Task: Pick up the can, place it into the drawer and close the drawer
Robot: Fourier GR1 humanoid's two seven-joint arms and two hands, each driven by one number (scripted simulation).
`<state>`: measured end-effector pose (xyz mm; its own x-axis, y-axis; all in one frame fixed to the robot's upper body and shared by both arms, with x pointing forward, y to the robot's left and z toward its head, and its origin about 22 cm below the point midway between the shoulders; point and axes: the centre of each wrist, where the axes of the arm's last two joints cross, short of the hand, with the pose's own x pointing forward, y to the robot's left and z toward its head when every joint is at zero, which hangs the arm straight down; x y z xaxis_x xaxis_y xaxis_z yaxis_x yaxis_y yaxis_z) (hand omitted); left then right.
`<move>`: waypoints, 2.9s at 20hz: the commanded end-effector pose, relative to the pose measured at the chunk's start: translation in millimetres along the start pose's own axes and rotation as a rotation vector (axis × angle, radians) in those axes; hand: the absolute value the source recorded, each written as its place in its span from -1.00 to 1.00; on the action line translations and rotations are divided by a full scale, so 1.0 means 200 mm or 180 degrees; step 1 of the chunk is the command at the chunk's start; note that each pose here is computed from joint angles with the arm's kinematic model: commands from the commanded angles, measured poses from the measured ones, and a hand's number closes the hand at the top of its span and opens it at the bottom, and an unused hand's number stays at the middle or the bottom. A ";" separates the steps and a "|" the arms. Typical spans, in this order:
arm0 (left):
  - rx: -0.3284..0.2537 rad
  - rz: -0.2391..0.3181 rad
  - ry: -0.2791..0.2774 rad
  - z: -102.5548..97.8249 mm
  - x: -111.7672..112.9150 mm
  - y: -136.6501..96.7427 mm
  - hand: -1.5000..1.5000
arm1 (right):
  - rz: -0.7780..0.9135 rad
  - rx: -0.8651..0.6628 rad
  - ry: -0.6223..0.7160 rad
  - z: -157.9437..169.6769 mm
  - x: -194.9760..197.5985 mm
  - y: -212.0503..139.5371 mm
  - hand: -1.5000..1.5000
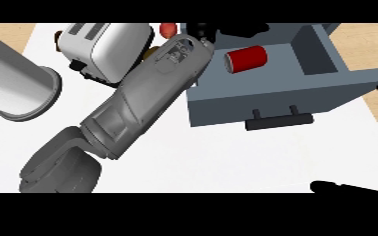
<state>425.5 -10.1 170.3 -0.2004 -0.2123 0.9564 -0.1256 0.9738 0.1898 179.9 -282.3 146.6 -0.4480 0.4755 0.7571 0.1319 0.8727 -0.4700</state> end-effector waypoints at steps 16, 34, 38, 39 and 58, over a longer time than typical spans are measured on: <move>0.0074 0.0207 -0.0018 -0.02 0.11 0.01 -1.00 | 0.2035 0.0657 0.0085 -0.18 -0.20 0.31 -1.00; 0.0037 0.0112 0.0034 0.01 0.14 0.34 -1.00 | 0.2453 0.0417 0.0448 -0.34 -0.73 0.66 -1.00; 0.0057 0.0108 0.0063 -0.06 0.17 0.53 -1.00 | 0.2523 0.0379 0.0401 -0.42 -0.80 0.64 -1.00; 0.0025 0.0087 0.0024 -0.04 0.17 0.49 -1.00 | 0.2576 0.0358 0.0430 -0.38 -0.85 0.68 -1.00; -0.0046 0.0047 0.0159 0.12 0.06 0.75 -1.00 | 0.2754 -0.0241 0.0294 -0.88 -0.82 0.72 -1.00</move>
<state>386.9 120.8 198.2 -0.1532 -0.1953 0.9687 -0.1196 0.9767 0.1780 418.9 -231.1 32.6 -0.0855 0.9838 0.1575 0.4680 0.1792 -0.8654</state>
